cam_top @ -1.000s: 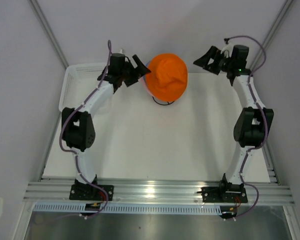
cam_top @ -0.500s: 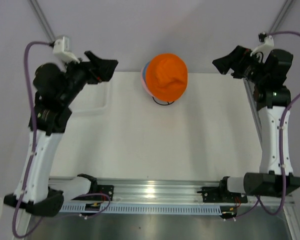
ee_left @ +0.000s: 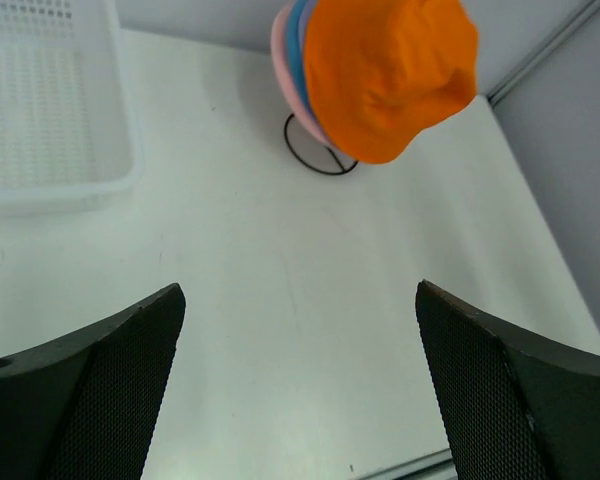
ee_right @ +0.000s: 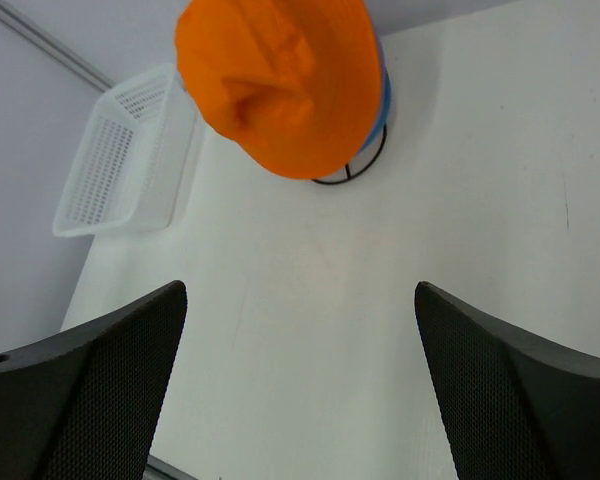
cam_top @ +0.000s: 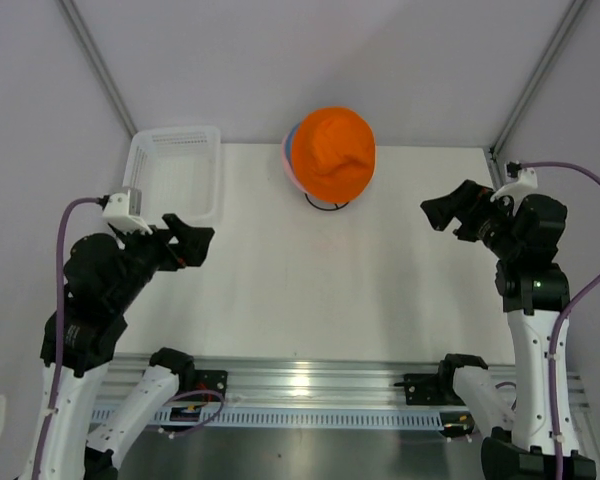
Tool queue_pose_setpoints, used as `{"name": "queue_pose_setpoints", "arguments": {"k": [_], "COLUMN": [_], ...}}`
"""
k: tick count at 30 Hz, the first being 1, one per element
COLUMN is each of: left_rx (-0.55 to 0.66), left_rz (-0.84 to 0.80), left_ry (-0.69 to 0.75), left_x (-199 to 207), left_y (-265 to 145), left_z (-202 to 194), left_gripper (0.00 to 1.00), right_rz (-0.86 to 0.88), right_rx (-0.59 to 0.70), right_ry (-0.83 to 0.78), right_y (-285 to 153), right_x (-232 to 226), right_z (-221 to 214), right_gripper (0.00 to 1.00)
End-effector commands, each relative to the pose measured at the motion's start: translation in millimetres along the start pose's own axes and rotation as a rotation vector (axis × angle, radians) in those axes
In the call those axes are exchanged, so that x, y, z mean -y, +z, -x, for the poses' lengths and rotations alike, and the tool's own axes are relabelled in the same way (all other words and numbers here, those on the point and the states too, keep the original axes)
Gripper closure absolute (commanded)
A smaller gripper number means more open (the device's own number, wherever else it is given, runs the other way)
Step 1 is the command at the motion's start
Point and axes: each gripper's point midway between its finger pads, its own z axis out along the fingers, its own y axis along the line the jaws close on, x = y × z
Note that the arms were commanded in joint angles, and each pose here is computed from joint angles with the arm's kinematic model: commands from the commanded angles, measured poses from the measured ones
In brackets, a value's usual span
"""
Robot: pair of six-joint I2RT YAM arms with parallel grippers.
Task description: Stack the hats
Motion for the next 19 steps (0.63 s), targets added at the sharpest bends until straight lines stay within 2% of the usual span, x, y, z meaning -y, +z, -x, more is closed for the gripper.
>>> {"name": "queue_pose_setpoints", "arguments": {"k": [1,14,19], "left_rx": [-0.055,-0.046,-0.028], "left_rz": [0.045,0.062,0.128], "left_ry": [0.055,0.031,0.015], "left_x": [-13,-15,-27], "left_y": [4,16,13], "left_z": [-15,-13,-13], "left_gripper": [0.0,0.01,0.0], "right_rz": [-0.051,-0.062,-0.077], "right_rx": [-0.046,-0.046,-0.005], "right_ry": [0.02,-0.009,-0.062], "right_y": [3,9,3], "right_x": [13,13,14], "right_z": [-16,-7,2], "right_gripper": [0.0,0.0,0.0]}}
